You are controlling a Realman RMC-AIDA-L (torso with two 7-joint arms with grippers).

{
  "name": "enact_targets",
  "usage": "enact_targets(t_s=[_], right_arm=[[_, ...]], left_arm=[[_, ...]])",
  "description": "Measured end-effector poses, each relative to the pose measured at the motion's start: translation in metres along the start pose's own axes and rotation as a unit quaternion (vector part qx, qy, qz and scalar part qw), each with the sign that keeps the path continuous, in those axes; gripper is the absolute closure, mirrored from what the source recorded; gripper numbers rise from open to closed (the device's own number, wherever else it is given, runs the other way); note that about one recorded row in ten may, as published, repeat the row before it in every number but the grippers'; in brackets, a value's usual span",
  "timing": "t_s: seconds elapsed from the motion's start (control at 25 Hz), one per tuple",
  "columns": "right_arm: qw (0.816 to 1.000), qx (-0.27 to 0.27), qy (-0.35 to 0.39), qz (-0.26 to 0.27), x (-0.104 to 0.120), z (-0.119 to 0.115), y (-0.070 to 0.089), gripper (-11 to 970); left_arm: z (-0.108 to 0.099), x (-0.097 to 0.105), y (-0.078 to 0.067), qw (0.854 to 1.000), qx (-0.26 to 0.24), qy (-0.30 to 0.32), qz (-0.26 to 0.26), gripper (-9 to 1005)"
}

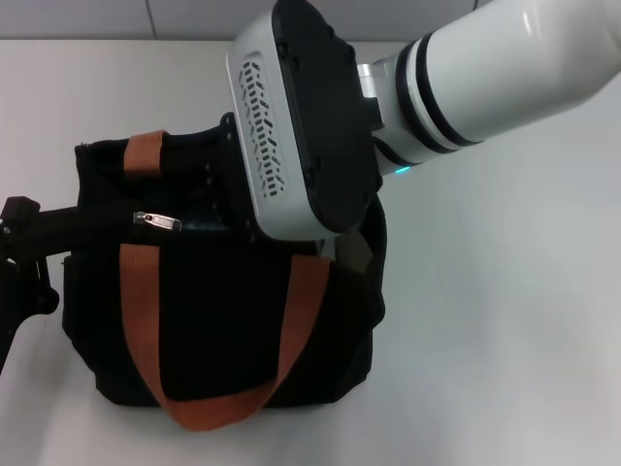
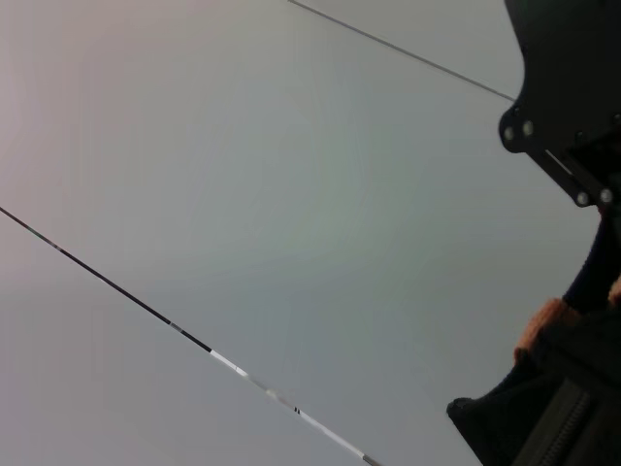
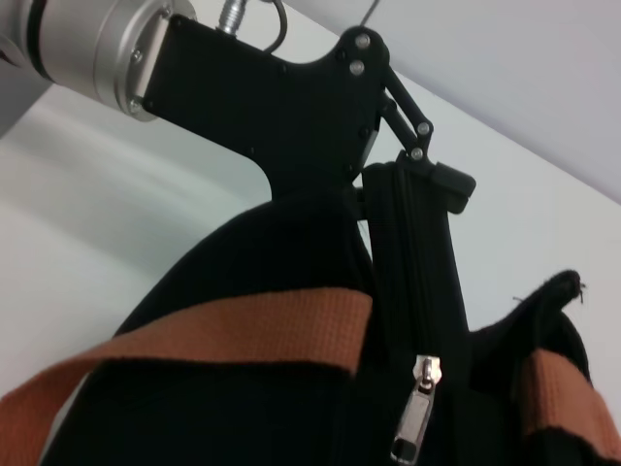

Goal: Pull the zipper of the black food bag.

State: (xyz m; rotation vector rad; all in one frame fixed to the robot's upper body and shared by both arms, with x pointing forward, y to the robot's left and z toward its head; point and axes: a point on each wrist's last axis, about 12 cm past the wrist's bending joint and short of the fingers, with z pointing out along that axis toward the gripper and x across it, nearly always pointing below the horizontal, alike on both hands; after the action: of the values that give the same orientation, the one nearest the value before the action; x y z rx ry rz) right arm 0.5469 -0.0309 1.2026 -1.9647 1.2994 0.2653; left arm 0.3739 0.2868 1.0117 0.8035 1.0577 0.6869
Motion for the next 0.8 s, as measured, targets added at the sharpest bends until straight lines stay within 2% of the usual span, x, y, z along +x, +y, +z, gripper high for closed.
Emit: enact_targets(t_s=[0.08,0.16,0.2,0.36,0.52,0.8], right_arm=[[1.000,0.005,-0.001,0.015,0.002,-0.002,-0.001,935],[0.997,0.004,-0.002,0.075,0.000,-0.012,-0.011,937],[0.997,0.004,-0.002,0.075,0.000,-0.012,-0.011,938],[0.988,-0.040,-0.004,0.148,-0.006,-0.023,-0.023,941],[0.986,-0.048,-0.019,0.157,-0.010,-0.022,-0.026,945],[0.976,-0.103,-0.034,0.188,-0.017,-0.011,-0.028,741]], left_arm=[[0.001,0.000,0.000,1.000,0.000,-0.002,0.000,983],[0.002,-0.001,0.000,1.000,0.000,-0.005,0.000,982],[0.003,-0.001,0.000,1.000,0.001,-0.007,-0.001,982],[0.003,-0.001,0.000,1.000,0.001,-0.008,0.000,982],[0.003,-0.001,-0.001,1.000,0.002,-0.008,0.000,982],[0.003,-0.002,-0.001,1.000,0.002,-0.009,-0.001,982]])
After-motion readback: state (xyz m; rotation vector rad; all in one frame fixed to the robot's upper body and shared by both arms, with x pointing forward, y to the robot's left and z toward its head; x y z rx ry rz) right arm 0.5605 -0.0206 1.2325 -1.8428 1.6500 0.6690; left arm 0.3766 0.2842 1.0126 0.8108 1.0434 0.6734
